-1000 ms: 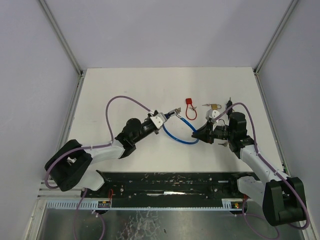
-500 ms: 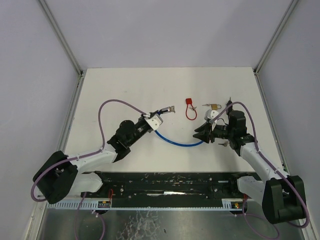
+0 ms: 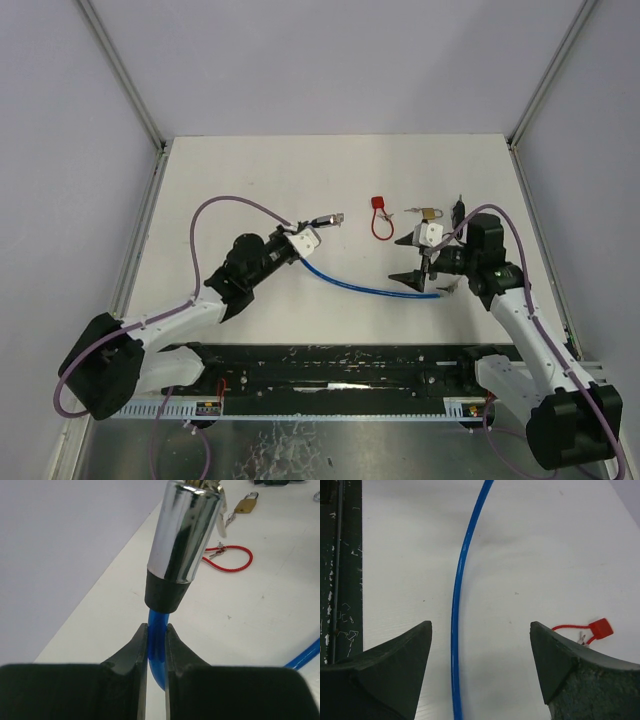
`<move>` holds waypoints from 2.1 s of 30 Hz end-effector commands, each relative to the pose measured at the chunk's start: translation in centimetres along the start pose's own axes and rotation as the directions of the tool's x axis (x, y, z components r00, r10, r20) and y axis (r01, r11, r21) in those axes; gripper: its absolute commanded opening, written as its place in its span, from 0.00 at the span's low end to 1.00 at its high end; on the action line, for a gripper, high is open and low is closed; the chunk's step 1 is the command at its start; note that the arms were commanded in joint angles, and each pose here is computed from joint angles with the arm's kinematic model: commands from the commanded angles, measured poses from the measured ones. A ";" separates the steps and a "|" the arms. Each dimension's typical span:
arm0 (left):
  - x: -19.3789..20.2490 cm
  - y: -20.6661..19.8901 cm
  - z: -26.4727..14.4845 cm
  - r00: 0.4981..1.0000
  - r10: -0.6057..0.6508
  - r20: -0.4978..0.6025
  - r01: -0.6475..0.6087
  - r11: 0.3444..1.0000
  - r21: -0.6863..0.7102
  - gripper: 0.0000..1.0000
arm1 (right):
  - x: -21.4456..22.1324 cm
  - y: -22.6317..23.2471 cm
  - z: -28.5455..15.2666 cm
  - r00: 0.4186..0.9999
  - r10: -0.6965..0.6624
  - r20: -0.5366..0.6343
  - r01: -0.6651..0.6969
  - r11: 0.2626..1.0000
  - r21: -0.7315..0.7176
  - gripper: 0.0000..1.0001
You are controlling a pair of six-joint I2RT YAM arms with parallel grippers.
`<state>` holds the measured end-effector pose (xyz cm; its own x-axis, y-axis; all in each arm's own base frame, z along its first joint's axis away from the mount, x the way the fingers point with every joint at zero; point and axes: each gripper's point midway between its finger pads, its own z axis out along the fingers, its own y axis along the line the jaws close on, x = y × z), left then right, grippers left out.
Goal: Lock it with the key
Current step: Lock the lock.
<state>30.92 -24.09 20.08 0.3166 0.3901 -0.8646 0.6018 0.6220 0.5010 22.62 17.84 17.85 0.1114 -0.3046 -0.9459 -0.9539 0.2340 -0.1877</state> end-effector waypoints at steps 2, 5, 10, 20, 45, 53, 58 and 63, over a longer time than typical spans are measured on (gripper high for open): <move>-2.4 1.3 0.3 0.999 0.033 -0.026 -0.030 0.994 0.109 0.01 | -5.2 0.7 -1.4 0.957 -0.279 0.081 0.285 0.955 -0.082 0.89; -3.5 1.9 0.5 0.999 0.033 -0.024 -0.031 0.994 0.109 0.01 | -8.0 1.2 -2.3 0.891 -0.437 0.125 0.451 0.884 -0.122 0.99; -4.0 1.1 0.3 1.000 -0.001 -0.011 0.003 0.991 0.135 0.01 | -12.3 1.1 -3.6 0.814 -0.562 0.147 0.579 0.804 -0.133 0.99; -4.7 -4.6 -2.1 0.999 -0.023 0.024 0.013 0.928 0.373 0.01 | -11.5 2.4 -1.8 0.728 -0.634 0.261 0.669 0.740 -0.070 0.99; -2.7 -7.7 -1.1 0.995 -0.036 -0.092 0.080 0.839 0.539 0.00 | -11.5 0.9 3.1 0.742 -0.656 0.141 0.670 0.719 -0.186 0.46; -2.8 -7.8 -1.2 0.996 -0.039 -0.084 0.078 0.835 0.544 0.00 | -10.8 0.4 3.8 0.764 -0.635 0.119 0.645 0.743 -0.177 0.38; -3.0 -7.7 -1.2 0.996 -0.039 -0.079 0.076 0.835 0.545 0.00 | -10.6 0.5 3.9 0.770 -0.626 0.121 0.637 0.749 -0.182 0.32; -3.0 -7.7 -1.3 0.996 -0.039 -0.078 0.075 0.837 0.542 0.00 | -10.1 0.9 4.2 0.780 -0.614 0.122 0.625 0.755 -0.197 0.29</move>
<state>25.40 -28.78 18.51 0.2356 0.4390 -0.8671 0.9093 0.2154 0.3561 21.93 24.35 25.94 0.7030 -0.2887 -0.6500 -0.7080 -0.1977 -0.6780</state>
